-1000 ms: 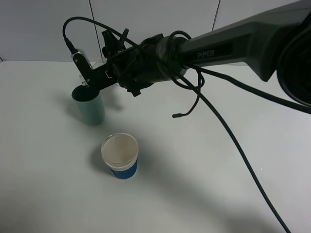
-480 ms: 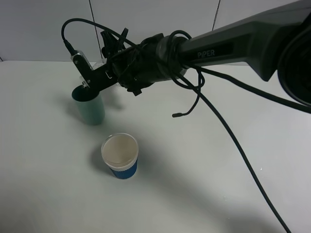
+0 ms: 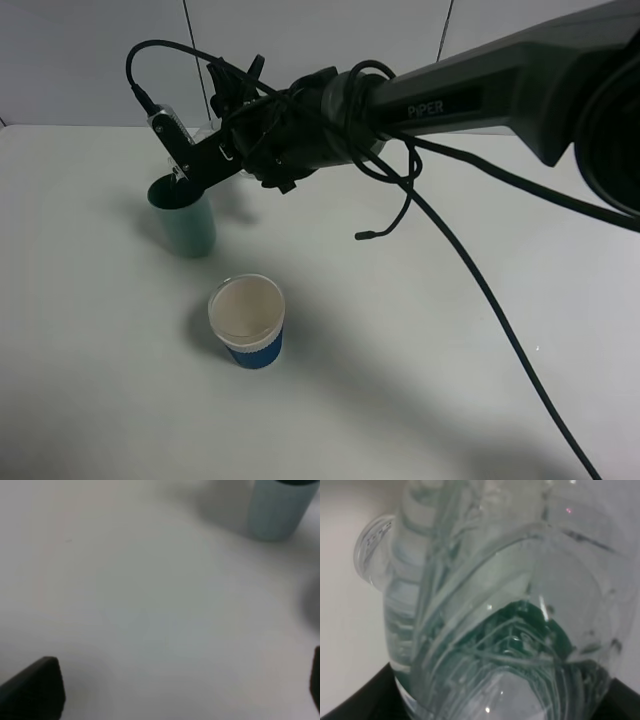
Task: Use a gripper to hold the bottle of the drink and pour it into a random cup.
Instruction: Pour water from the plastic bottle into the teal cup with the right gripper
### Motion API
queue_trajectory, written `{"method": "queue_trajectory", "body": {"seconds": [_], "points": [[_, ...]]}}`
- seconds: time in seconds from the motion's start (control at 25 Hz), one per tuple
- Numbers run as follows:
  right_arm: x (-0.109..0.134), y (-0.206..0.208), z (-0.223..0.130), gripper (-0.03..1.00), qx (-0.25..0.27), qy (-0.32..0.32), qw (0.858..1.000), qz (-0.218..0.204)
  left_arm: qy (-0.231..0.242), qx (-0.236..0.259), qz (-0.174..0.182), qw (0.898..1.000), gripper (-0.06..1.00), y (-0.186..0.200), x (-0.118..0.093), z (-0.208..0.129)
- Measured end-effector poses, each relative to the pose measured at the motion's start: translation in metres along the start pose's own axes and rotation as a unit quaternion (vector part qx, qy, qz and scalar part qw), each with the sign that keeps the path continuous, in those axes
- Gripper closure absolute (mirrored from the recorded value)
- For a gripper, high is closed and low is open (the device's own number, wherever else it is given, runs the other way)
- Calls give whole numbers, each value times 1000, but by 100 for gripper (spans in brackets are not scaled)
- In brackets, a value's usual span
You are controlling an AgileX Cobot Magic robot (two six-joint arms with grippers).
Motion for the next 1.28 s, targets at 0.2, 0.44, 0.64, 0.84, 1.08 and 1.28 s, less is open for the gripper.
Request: {"method": "queue_trajectory", "body": {"seconds": [0.2, 0.44, 0.64, 0.84, 1.08, 1.28], "points": [[-2, 1, -1, 39, 1, -1, 1000, -2, 0, 0, 0, 1000, -5, 0, 0, 0], [-2, 1, -2, 39, 3, -1, 1000, -2, 0, 0, 0, 1000, -5, 0, 0, 0], [-2, 1, -2, 39, 3, 2, 1000, -2, 0, 0, 0, 1000, -5, 0, 0, 0], [-2, 1, -2, 39, 5, 14, 1000, -2, 0, 0, 0, 1000, -5, 0, 0, 0], [-2, 1, -3, 39, 8, 18, 1000, -1, 0, 0, 0, 1000, -5, 0, 0, 0], [-2, 1, -4, 39, 10, 18, 1000, -1, 0, 0, 0, 1000, -5, 0, 0, 0]]}}
Point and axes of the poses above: a point on each arm's last joint axis where the gripper is mounted, y pointing back along that axis away from the gripper, x along the wrist's bending axis when the last joint is at zero, z = x × y, the point moved 4 cm from there along -y, pointing out along that axis toward the gripper, and after that the axes turned 6 degrees about y, right-handed, at the moved point
